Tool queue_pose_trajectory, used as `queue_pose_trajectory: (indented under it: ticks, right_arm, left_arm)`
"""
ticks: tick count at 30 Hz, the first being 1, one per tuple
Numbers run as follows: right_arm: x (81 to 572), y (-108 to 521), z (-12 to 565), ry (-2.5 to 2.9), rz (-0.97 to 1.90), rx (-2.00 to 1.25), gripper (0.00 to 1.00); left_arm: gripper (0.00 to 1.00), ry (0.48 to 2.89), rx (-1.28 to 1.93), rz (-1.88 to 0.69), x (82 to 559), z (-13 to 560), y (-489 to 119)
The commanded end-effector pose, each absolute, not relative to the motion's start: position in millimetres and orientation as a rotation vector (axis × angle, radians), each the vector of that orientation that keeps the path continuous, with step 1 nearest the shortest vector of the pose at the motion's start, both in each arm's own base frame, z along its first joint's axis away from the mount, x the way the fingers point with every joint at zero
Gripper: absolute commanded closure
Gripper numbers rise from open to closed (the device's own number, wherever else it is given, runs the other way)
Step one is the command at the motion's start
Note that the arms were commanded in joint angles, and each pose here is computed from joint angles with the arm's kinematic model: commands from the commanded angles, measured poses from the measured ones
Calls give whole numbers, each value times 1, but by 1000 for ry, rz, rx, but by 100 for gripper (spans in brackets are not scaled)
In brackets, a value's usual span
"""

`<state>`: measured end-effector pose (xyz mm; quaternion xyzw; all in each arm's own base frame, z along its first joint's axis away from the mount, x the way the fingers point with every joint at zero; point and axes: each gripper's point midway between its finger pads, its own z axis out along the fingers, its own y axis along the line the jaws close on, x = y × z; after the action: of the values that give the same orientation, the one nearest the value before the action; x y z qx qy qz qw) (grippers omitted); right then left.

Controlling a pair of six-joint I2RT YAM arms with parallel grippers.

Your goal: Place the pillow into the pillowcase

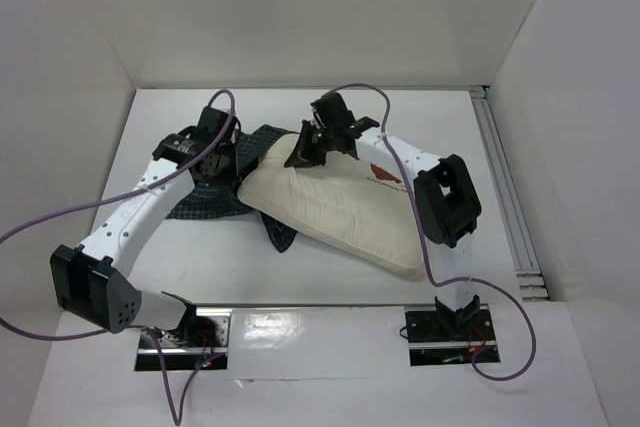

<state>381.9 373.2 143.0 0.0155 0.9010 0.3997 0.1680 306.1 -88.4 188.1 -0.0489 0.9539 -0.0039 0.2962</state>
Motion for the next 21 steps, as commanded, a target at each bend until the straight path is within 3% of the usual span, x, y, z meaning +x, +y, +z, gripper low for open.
queue_pose_trajectory:
  ticks: [1, 7, 13, 20, 21]
  right_arm:
    - [456, 349, 156, 2371, 978, 272, 100]
    - [450, 367, 143, 2402, 949, 297, 100]
    - [446, 386, 141, 2392, 950, 251, 100]
    - [443, 374, 148, 2362, 962, 289, 100]
    - [437, 375, 152, 2363, 989, 275, 100]
  left_arm:
    - [100, 2587, -37, 14, 276, 198, -84]
    - [100, 2568, 26, -81, 281, 207, -108]
    - [100, 2549, 81, -160, 320, 204, -146]
    - [100, 2572, 24, -19, 369, 197, -151]
    - [95, 2553, -38, 12, 379, 206, -142]
